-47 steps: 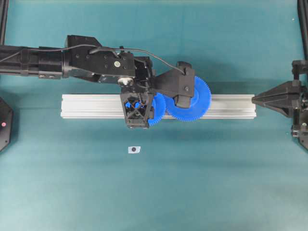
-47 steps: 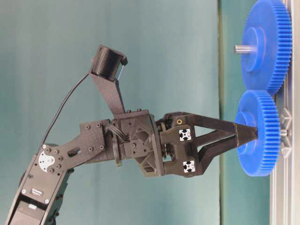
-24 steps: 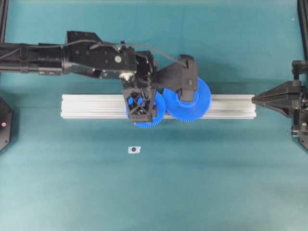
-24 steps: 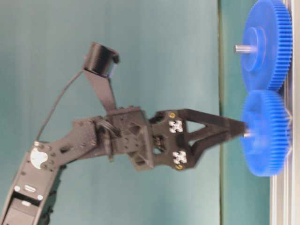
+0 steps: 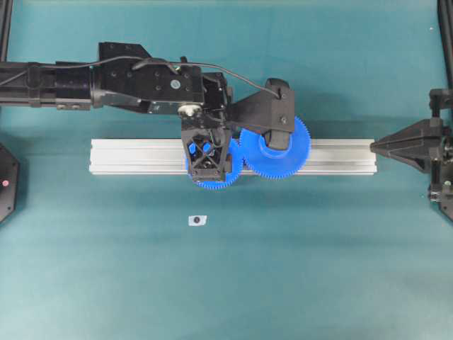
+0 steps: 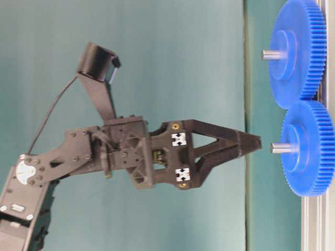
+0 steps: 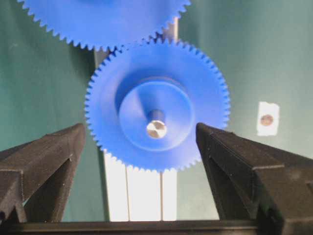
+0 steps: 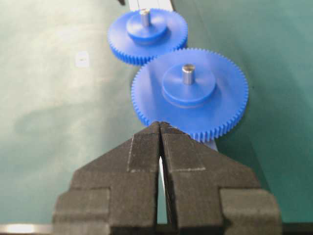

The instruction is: Find the location of the shaft and insert the small gear.

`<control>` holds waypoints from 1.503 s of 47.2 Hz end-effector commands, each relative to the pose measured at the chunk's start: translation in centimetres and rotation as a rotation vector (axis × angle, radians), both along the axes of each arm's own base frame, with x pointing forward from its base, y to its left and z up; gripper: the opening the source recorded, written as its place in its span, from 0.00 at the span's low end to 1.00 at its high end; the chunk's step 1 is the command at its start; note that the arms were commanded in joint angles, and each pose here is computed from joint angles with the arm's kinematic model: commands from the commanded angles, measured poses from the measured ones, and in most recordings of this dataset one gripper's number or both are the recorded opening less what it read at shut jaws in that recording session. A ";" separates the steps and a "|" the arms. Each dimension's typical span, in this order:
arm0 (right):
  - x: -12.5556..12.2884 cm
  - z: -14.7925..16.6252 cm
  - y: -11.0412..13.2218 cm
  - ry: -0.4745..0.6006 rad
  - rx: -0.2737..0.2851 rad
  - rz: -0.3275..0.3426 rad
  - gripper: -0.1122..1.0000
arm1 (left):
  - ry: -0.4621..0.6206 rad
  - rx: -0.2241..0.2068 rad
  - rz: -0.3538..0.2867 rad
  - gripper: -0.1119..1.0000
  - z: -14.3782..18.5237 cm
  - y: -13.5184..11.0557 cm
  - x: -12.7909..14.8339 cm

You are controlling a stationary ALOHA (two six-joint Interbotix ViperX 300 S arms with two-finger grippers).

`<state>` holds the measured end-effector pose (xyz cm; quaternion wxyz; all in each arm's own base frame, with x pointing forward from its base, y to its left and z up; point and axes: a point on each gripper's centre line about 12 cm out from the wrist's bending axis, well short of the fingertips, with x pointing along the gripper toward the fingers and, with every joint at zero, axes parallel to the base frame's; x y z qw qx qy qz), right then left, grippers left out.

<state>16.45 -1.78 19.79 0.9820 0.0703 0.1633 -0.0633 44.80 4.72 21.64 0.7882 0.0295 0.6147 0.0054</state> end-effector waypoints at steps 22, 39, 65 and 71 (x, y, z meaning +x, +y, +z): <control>0.3 0.6 -0.1 -0.017 0.010 -0.007 0.10 | -0.115 0.012 -0.017 0.91 5.4 -1.0 -0.8; 0.3 0.6 -0.1 -0.017 0.010 -0.007 0.10 | -0.102 0.011 -0.018 0.91 5.4 -1.1 -1.0; 0.3 0.6 -0.1 -0.017 0.010 -0.007 0.10 | -0.118 0.011 -0.014 0.91 6.1 -1.0 -1.2; 0.3 0.6 -0.1 -0.016 0.008 -0.007 0.10 | -0.116 0.011 -0.014 0.91 6.1 -1.0 -1.2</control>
